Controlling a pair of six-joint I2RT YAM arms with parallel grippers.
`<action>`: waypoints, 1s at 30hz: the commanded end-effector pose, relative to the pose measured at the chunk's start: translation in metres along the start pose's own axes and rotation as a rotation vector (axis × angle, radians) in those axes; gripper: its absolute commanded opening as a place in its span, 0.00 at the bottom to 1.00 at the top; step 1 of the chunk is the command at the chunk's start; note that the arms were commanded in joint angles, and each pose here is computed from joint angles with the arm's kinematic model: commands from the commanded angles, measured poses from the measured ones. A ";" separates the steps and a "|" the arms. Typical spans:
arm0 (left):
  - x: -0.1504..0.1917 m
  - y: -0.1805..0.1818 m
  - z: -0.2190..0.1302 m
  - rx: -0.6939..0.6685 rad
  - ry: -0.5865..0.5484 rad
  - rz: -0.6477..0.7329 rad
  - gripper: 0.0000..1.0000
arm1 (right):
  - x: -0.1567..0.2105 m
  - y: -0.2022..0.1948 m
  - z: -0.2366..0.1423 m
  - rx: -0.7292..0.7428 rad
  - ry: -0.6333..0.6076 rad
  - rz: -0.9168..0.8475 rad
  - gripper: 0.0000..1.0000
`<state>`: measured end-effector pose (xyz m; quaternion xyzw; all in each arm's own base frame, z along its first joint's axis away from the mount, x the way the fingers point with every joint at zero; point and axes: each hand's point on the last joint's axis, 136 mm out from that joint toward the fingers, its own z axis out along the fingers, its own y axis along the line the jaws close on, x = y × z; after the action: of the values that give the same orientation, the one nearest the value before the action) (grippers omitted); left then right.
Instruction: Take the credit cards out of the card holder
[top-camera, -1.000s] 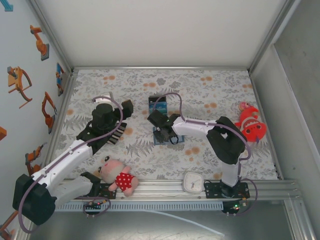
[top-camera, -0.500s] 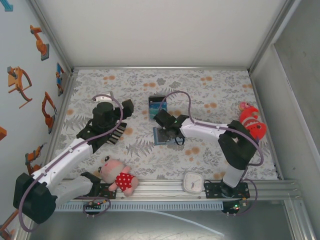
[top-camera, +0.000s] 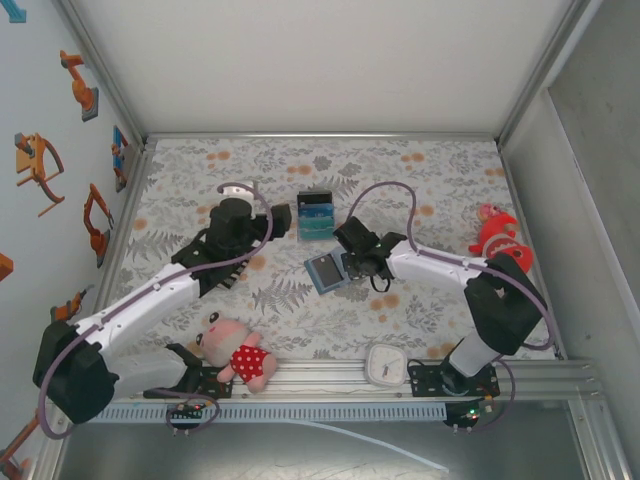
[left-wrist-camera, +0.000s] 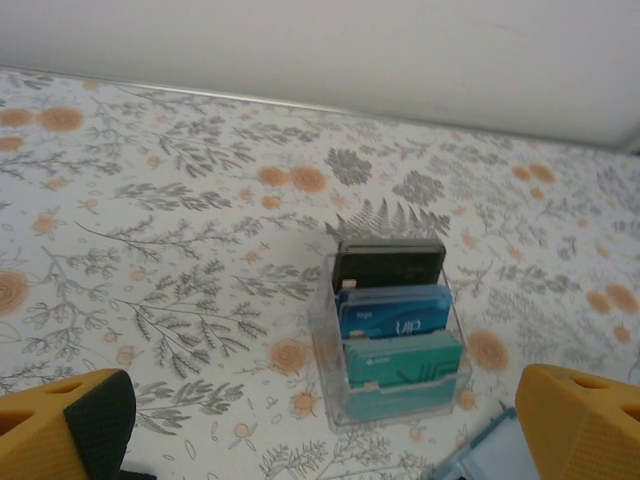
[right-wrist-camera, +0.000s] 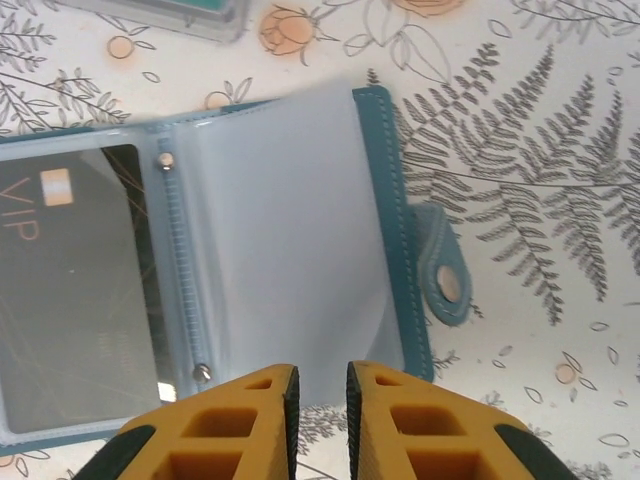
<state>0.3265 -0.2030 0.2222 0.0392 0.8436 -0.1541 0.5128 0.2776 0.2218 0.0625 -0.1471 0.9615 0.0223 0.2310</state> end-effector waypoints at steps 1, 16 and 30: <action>0.014 -0.004 0.004 -0.031 0.067 0.084 0.96 | -0.007 -0.014 -0.008 0.017 -0.047 0.065 0.21; 0.134 -0.021 0.029 -0.084 0.354 0.133 0.86 | -0.039 -0.012 -0.041 -0.219 -0.104 0.160 0.32; 0.185 -0.036 0.061 -0.030 0.443 0.205 0.73 | -0.035 0.047 0.001 -0.458 0.102 0.121 0.27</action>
<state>0.2836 -0.2627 0.0457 0.1358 0.9317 -0.0629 0.3309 0.2941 0.2625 0.0743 -0.1216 0.9554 0.2194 0.1559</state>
